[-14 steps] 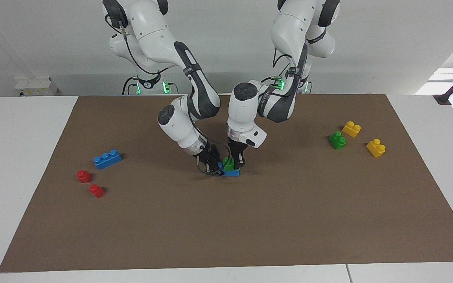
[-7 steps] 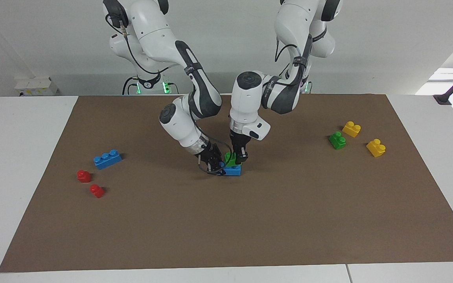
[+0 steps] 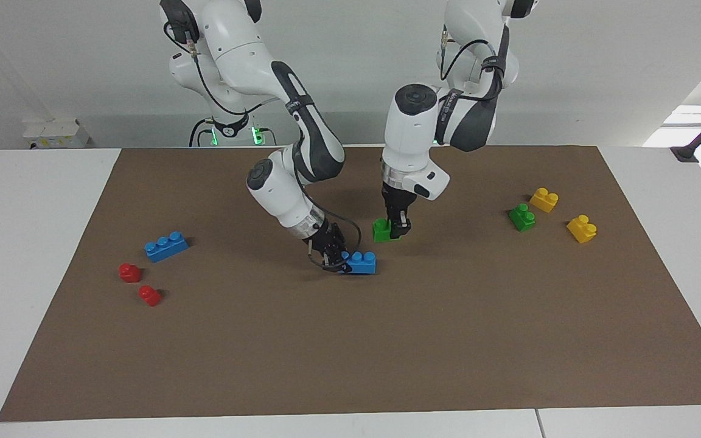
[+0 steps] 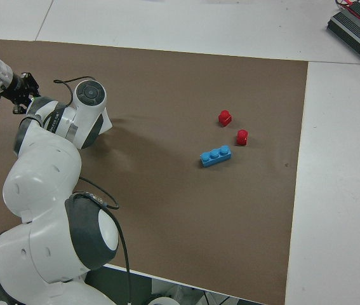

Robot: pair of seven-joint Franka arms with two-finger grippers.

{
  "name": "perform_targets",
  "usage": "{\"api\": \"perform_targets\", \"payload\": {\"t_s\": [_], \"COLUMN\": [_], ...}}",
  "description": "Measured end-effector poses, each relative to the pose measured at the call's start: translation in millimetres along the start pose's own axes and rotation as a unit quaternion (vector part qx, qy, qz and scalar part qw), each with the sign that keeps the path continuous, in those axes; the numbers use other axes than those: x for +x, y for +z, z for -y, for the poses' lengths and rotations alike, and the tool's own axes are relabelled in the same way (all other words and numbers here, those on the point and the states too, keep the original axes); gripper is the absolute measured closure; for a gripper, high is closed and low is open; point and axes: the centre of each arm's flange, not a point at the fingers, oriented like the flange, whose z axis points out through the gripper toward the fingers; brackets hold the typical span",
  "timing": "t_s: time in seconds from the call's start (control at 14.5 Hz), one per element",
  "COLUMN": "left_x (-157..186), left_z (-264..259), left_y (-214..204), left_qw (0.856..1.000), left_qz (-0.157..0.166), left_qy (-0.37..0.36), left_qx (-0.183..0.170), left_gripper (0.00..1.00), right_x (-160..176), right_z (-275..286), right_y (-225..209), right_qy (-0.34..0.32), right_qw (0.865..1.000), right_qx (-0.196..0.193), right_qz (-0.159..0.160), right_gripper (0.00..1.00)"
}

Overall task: Remove green block with left arm and hold with right
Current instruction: 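Pull the green block away with the left gripper while the right gripper takes blue, then lower the green block with the left gripper while the right gripper lowers blue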

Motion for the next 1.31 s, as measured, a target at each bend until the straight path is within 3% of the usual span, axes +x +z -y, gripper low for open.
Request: {"api": "perform_targets", "payload": {"t_s": [0.21, 0.62, 0.9, 1.31], "left_x": [31, 115, 173, 255], "left_z": [-15, -44, -53, -61], "left_y": [4, 14, 23, 34], "left_qw": [0.999, 0.994, 0.987, 0.973], "left_qz": [-0.006, -0.001, -0.001, 0.007], "left_qy": [0.032, 0.104, 0.156, 0.226], "left_qx": [0.008, 0.034, 0.047, 0.047], "left_gripper": [0.64, 0.64, 0.64, 0.64], "right_x": [21, 106, 179, 266], "right_z": [32, 86, 96, 89], "right_y": [-33, -126, -170, -217], "right_qy": [-0.014, -0.048, -0.067, -0.066], "right_qw": [1.000, 0.997, 0.995, 0.993], "right_qx": [-0.003, -0.042, -0.063, -0.093], "right_qz": [0.014, 0.032, 0.044, 0.034], "right_gripper": [0.65, 0.65, 0.65, 0.65]}}
